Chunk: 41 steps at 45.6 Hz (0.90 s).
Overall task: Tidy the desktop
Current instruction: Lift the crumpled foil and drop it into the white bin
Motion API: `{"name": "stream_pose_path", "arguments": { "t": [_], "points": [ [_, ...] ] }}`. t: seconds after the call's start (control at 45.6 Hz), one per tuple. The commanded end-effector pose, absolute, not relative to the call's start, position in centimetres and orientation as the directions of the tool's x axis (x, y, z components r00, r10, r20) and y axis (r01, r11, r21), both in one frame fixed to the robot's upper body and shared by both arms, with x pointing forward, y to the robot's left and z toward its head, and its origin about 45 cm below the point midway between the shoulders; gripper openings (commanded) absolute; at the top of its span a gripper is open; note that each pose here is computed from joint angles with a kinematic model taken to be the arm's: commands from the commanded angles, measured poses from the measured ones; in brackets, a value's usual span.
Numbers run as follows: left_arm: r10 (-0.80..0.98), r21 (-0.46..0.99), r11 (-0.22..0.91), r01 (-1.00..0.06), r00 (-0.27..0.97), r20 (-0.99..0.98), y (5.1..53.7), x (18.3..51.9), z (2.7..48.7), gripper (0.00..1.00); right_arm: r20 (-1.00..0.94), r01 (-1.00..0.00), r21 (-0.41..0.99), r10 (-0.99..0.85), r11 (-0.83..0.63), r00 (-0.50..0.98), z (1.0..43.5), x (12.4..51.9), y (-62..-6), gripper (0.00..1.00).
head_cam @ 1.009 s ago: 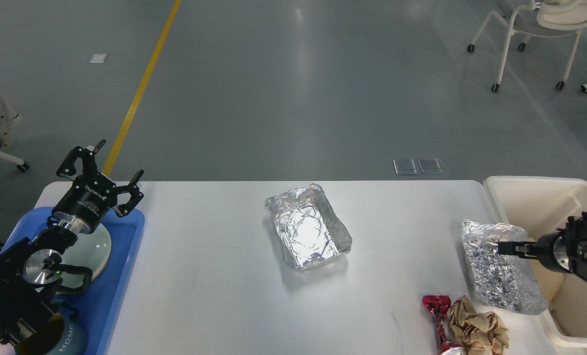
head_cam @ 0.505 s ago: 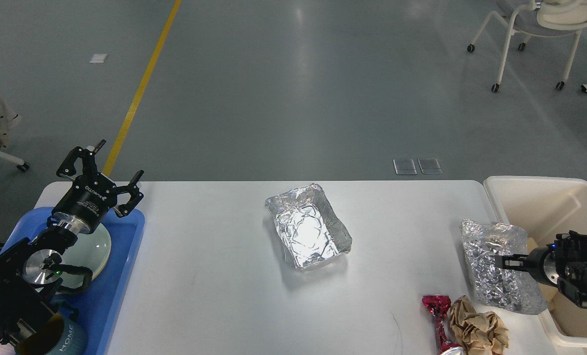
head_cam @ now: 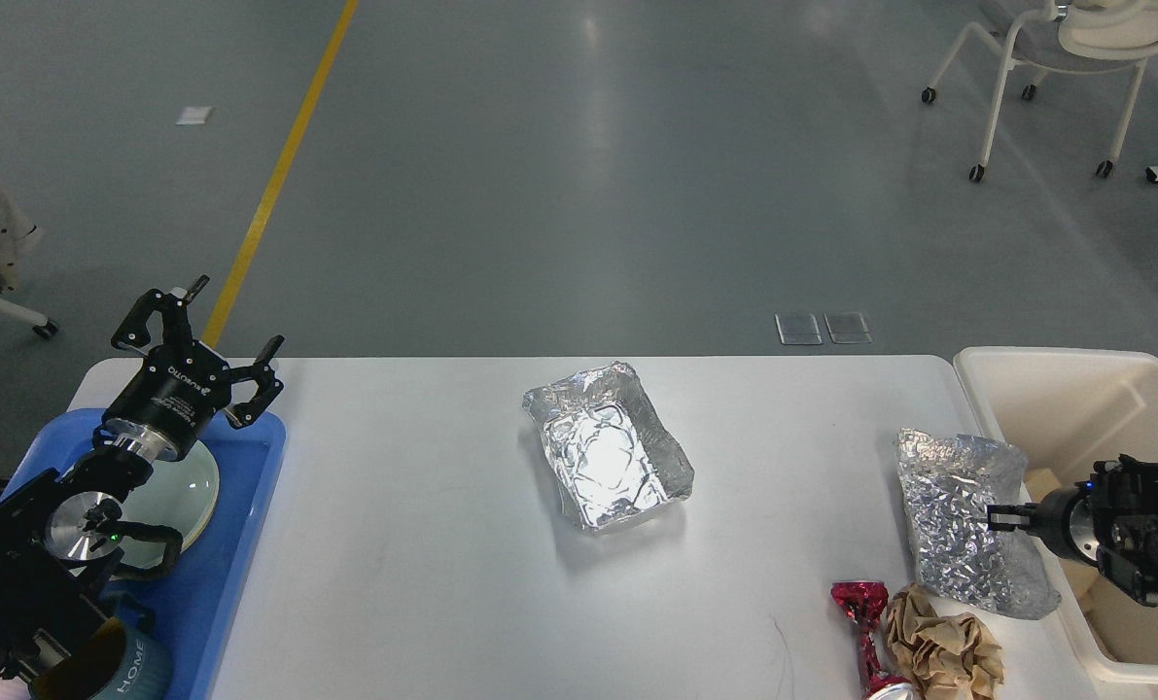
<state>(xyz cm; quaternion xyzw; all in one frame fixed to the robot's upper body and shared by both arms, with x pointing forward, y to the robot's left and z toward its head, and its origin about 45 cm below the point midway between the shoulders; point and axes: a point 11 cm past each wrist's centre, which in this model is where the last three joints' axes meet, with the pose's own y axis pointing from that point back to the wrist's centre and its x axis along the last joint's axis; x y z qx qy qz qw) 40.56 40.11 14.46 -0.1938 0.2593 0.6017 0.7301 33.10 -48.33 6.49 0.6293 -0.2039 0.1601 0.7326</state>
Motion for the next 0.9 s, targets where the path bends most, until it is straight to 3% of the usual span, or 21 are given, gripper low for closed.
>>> {"name": "stream_pose_path", "arguments": {
  "t": [0.0, 0.219, 0.417, 0.526, 0.702, 0.877],
  "points": [
    [0.778, 0.030, 0.201, -0.979, 0.141, -0.612, 40.1, 40.5, 14.4, 1.00, 0.527, -0.518, 0.844, -0.038, 0.136, 0.849, 9.2, 35.1, -48.0, 0.00],
    [0.778, 0.028, 0.201, -0.979, 0.142, -0.612, 40.1, 40.6, 14.5, 1.00, 0.549, -0.542, 0.835, -0.097, 0.093, 0.830, 23.7, 38.6, -47.7, 0.00],
    [0.778, 0.030, 0.201, -0.979, 0.141, -0.612, 40.1, 40.5, 14.4, 1.00, 0.516, -0.515, 0.856, 0.026, -0.038, 0.856, 41.7, 37.4, -39.3, 0.00],
    [0.778, 0.030, 0.201, -0.979, 0.141, -0.612, 40.1, 40.5, 14.4, 1.00, 0.544, -0.544, 0.838, 0.113, -0.026, 0.832, 48.0, 36.6, -37.3, 0.00],
    [0.778, 0.030, 0.201, -0.979, 0.141, -0.612, 40.1, 40.5, 14.4, 1.00, 0.566, -0.584, 0.809, 0.183, 0.062, 0.804, 50.2, 37.0, -38.8, 0.00],
    [0.778, 0.028, 0.201, -0.979, 0.142, -0.612, 40.1, 40.6, 14.5, 1.00, 0.515, -0.534, 0.826, 0.143, 0.181, 0.845, 44.9, 37.6, -44.4, 0.00]
  ]
}}
